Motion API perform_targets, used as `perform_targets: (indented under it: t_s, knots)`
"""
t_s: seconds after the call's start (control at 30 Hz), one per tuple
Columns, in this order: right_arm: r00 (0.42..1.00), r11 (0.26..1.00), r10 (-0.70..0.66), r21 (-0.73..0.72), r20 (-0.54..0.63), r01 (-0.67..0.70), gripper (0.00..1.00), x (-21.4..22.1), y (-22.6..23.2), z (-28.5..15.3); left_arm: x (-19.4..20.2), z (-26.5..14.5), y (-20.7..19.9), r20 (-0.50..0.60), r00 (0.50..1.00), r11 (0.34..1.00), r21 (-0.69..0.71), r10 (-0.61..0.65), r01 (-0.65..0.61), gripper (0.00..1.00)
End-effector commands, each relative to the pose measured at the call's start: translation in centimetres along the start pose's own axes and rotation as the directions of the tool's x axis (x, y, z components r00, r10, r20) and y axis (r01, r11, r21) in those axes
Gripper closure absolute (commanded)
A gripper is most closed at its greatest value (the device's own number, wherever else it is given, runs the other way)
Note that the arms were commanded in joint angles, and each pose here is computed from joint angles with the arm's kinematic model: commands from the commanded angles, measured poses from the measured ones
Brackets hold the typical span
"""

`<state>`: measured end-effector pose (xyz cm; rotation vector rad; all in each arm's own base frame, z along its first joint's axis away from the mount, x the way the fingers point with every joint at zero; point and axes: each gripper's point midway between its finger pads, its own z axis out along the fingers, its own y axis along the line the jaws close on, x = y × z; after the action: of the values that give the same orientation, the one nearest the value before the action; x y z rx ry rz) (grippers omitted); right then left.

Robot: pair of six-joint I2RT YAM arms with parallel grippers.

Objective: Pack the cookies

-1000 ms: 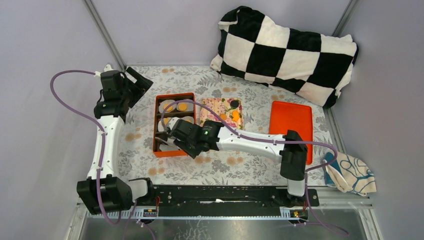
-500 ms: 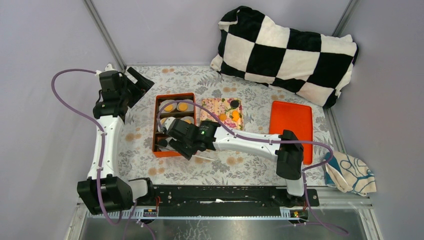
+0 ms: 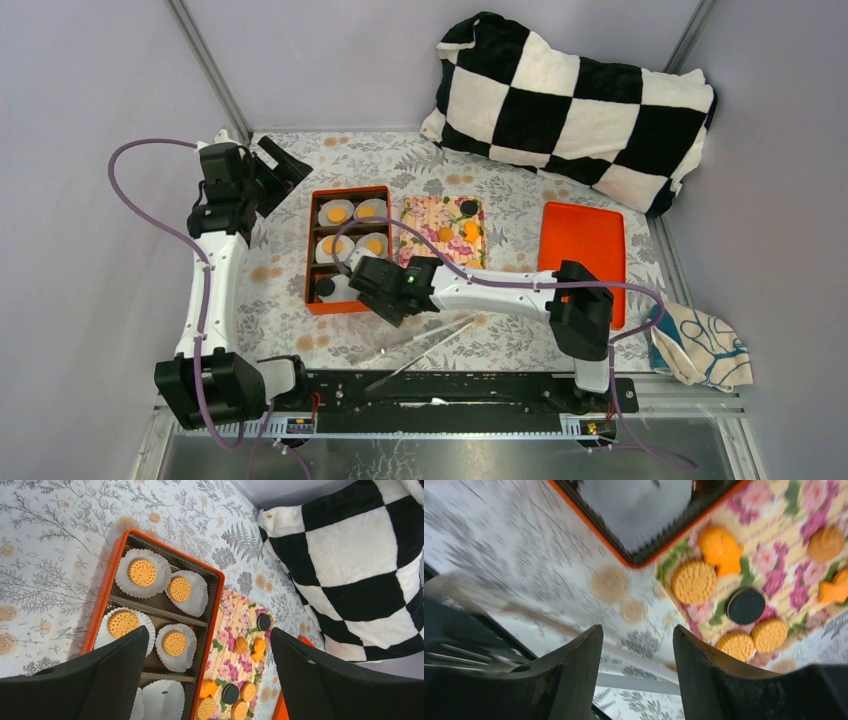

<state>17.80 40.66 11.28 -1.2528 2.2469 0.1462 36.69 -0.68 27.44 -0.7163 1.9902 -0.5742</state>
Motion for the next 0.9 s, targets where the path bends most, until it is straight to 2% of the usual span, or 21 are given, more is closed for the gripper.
perform_targets:
  t_s: [0.0,0.27,0.43,0.67,0.87]
  knots:
    - [0.999,0.997,-0.007,0.078,-0.039,0.01,0.4,3.5,-1.8,-1.0,0.2,-0.3,-0.4,0.002,1.0,0.999,0.045,0.009,-0.009,0.05]
    - [0.989,0.998,0.053,-0.024,-0.136,-0.057,0.4,10.1,-0.7,-2.5,0.8,-0.2,-0.7,-0.017,1.0,0.997,0.072,-0.006,0.007,0.06]
    - [0.992,0.995,0.079,-0.05,-0.102,-0.085,0.39,10.7,-0.7,-3.9,1.1,-0.3,-0.5,-0.022,1.0,0.997,0.071,-0.011,0.013,0.06]
    - [0.989,0.998,0.033,-0.043,-0.143,-0.039,0.4,11.5,-0.2,-1.1,1.6,-0.2,-0.4,-0.035,0.999,0.997,0.074,-0.015,0.018,0.06]
    - [0.986,0.995,0.022,-0.092,-0.166,-0.037,0.42,12.0,1.1,0.3,1.5,-0.1,-0.1,-0.03,1.0,0.998,0.058,-0.008,0.01,0.06]
